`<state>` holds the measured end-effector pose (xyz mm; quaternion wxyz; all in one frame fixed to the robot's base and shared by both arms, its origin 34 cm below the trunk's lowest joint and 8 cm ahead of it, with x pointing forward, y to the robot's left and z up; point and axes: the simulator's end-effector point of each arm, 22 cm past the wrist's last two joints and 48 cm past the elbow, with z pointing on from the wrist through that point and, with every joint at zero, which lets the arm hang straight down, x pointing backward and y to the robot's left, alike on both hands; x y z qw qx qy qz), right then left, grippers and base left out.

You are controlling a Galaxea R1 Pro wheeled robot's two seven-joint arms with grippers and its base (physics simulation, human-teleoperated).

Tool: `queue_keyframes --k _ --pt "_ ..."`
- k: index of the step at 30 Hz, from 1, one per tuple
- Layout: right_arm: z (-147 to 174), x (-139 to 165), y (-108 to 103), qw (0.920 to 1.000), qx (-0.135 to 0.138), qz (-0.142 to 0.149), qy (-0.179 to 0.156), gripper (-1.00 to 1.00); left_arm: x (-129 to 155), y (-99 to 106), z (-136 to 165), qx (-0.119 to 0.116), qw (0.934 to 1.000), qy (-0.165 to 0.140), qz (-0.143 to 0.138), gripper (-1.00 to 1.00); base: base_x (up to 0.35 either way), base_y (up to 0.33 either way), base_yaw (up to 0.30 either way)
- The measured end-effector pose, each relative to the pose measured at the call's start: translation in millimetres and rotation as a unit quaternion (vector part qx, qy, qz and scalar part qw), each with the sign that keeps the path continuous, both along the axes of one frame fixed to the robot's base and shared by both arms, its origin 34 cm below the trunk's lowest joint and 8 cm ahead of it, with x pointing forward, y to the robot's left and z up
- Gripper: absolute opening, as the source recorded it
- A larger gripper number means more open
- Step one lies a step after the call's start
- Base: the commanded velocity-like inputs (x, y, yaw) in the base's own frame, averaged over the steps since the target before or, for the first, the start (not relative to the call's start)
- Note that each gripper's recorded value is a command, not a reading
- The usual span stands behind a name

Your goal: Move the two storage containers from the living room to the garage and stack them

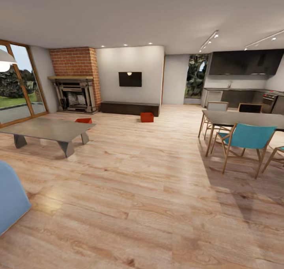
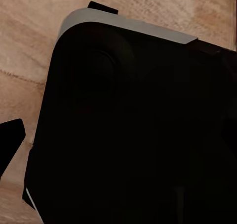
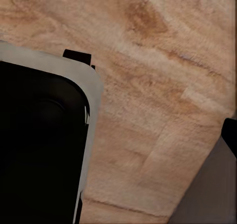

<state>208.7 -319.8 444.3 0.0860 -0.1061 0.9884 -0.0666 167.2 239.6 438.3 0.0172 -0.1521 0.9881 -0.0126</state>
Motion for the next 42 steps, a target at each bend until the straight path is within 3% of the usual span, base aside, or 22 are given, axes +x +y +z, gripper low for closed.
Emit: queue_keyframes --k 42 --pt "-0.1 -0.6 0.0 1.0 0.0 -0.001 0.001 1.0 0.4 -0.5 0.0 0.0 1.0 -0.002 -0.003 1.0 0.325 0.0 0.0"
